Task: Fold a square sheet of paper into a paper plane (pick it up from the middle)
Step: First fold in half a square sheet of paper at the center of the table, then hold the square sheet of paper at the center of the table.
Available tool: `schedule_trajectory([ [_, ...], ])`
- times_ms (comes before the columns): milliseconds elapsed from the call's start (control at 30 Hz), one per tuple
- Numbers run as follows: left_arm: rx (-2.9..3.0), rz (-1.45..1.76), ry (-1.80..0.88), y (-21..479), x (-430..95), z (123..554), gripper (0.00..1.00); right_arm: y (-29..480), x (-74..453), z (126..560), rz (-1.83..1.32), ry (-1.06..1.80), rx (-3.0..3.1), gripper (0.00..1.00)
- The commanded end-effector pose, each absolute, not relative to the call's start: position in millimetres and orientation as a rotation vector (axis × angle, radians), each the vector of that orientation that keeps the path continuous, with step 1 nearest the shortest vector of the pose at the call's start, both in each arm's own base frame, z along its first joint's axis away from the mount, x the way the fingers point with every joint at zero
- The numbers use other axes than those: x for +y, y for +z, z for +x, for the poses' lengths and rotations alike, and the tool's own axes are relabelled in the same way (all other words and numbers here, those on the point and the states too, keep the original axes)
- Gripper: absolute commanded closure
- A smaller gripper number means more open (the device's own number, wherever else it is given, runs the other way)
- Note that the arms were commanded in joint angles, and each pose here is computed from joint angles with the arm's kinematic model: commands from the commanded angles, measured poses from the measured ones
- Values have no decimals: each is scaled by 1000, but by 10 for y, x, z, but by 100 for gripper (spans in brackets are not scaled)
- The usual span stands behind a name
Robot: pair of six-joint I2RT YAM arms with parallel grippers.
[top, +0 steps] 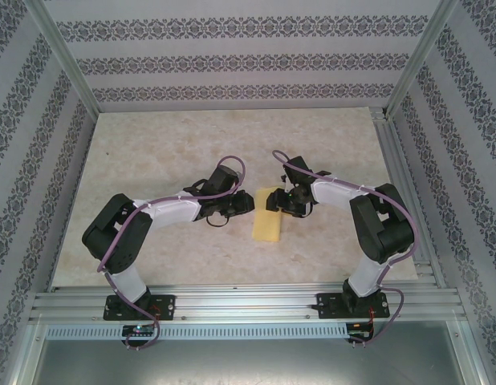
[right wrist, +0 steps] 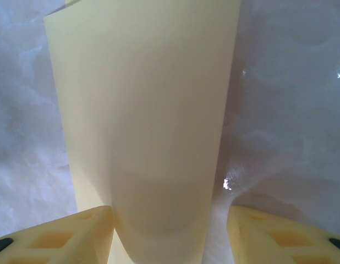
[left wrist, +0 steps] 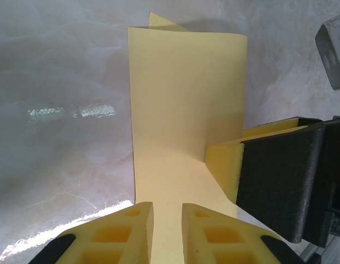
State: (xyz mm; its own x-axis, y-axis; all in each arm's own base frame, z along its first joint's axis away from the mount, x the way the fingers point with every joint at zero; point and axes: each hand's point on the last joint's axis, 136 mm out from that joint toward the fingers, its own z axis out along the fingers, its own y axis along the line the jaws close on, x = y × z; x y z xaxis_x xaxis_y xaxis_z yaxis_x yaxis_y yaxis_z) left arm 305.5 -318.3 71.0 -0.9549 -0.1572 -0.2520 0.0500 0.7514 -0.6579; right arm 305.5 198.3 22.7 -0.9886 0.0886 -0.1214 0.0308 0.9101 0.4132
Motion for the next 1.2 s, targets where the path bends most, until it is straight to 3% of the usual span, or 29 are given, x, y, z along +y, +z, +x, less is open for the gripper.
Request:
schedule_trajectory([
  [0, 2648, -24, -1037, 785, -3287, 3034, 77, 266, 1939, 3156, 131, 576, 2906, 42],
  [433, 2644, -21, -1044, 796, -3293, 3034, 77, 369, 1866, 3222, 248, 630, 2816, 41],
  [1167, 2653, -16, -1056, 776, -3320, 3031, 77, 289, 2026, 3113, 75, 663, 2895, 41],
])
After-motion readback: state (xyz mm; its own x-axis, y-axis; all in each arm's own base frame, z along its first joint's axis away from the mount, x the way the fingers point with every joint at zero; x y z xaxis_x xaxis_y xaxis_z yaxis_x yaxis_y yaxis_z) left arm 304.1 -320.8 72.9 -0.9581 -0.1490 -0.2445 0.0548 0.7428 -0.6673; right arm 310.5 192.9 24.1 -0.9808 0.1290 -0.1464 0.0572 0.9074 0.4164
